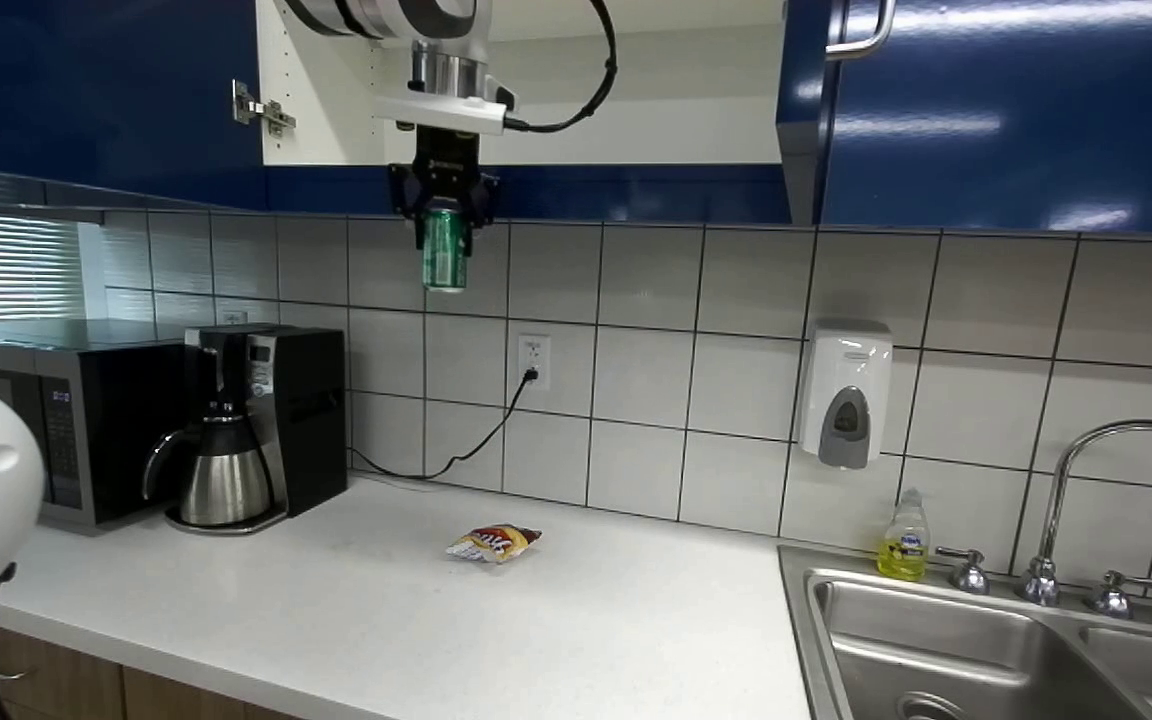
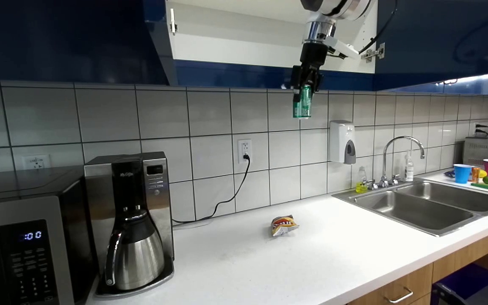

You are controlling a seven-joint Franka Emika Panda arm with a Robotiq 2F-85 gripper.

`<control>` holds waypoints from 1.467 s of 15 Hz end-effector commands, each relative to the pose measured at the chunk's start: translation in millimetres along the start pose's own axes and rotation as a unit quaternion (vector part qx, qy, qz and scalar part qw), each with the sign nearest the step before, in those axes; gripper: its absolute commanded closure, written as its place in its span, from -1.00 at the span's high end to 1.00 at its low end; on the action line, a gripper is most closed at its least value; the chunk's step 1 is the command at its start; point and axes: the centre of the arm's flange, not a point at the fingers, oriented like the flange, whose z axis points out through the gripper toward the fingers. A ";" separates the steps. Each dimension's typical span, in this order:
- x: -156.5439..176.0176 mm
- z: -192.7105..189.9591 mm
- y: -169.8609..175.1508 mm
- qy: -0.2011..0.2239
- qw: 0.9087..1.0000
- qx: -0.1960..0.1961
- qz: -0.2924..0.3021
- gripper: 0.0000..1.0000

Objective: Put the soda can into the cupboard

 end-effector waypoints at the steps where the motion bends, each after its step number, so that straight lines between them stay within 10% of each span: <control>1: 3.4 -41.8 -3.4 -0.004 1.000 -0.010 0.013 -0.22; 22: 37.4 -130.3 -12.8 0.045 0.997 -0.043 0.041 -0.22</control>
